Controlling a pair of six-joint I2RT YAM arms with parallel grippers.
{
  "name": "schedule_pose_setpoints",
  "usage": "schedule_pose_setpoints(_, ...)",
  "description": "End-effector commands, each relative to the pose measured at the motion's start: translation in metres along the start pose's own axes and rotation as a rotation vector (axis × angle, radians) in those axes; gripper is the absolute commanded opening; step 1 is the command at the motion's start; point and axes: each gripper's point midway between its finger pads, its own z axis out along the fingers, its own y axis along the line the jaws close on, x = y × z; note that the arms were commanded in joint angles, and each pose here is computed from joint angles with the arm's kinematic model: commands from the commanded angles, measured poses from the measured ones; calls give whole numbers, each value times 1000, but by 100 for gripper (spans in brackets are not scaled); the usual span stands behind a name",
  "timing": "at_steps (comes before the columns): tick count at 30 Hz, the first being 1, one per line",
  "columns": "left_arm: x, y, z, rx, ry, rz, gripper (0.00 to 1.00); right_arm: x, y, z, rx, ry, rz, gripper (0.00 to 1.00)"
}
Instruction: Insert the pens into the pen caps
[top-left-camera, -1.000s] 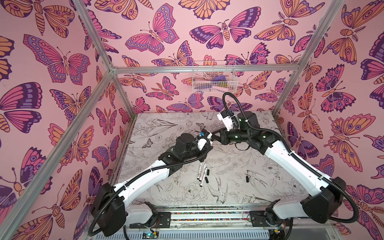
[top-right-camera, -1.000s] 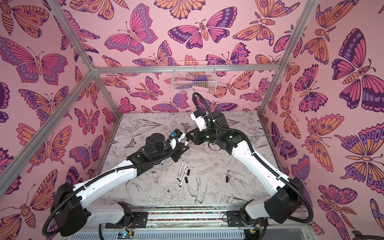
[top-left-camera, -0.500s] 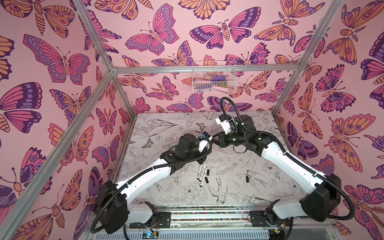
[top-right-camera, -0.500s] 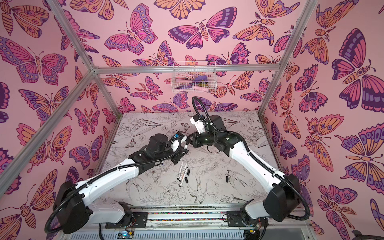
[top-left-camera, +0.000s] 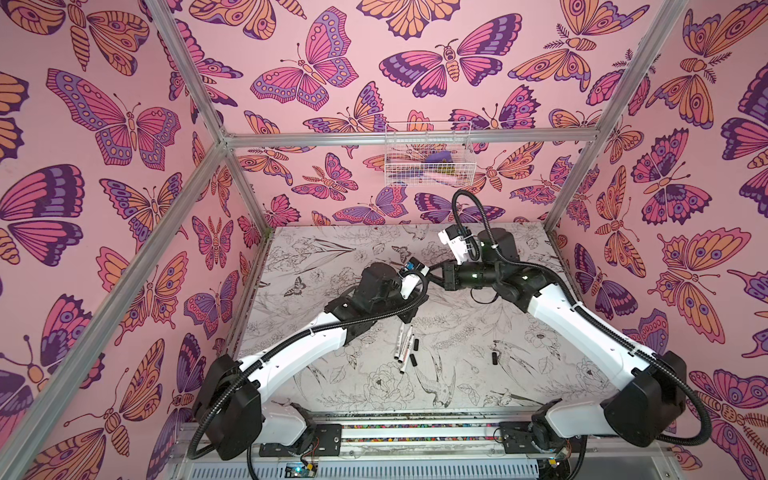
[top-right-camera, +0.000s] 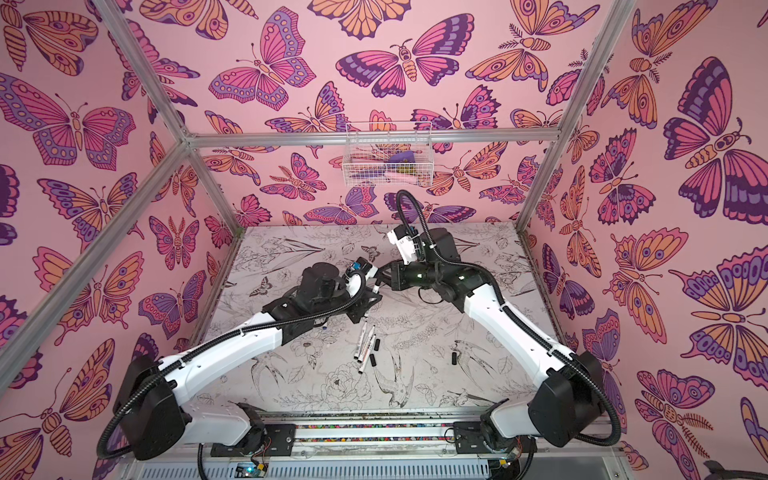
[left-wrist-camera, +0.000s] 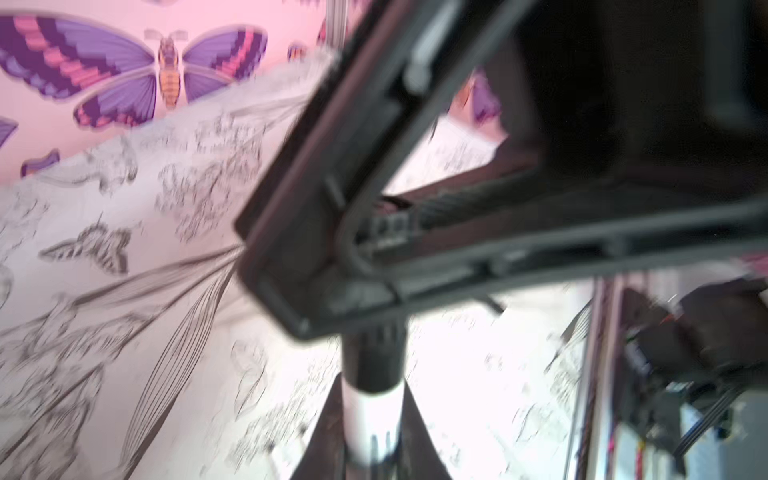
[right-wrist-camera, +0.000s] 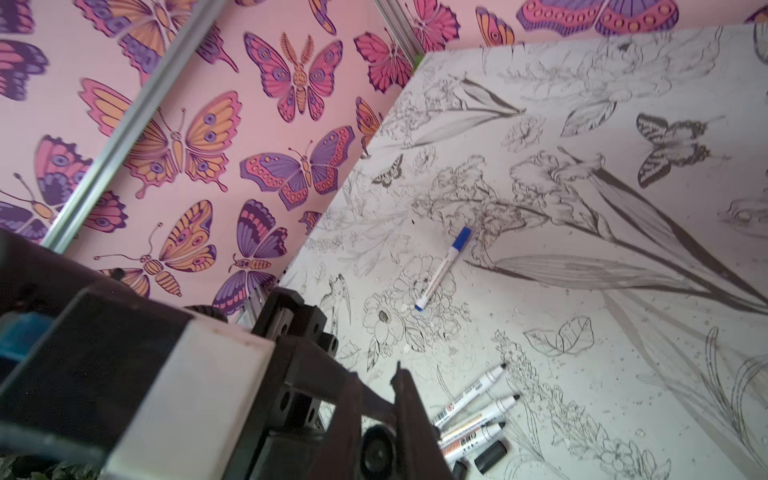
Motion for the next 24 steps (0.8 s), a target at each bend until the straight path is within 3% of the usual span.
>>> schedule_pose_setpoints(1, -222, -68, -175, 196, -1018, 200, 0, 120, -30, 5, 21, 407, 372, 0)
schedule_pose_setpoints(5, -195, -64, -166, 236, -954, 96, 0, 117, -29, 7, 9, 398, 377, 0)
schedule_pose_setpoints(10, -156, -47, -147, 187, -871, -13, 0, 108, -27, 8, 7, 366, 370, 0)
schedule_pose_setpoints(17, -112, -40, -120, 102, -711, -46, 0, 94, -19, 4, -10, 317, 346, 0)
schedule_pose_setpoints(21, -93, -38, -103, 102, -645, -79, 0, 82, -11, 0, -25, 284, 316, 6)
schedule_pose_setpoints(24, -75, -34, -87, 102, -590, -111, 0, 69, -3, -4, -38, 244, 287, 25)
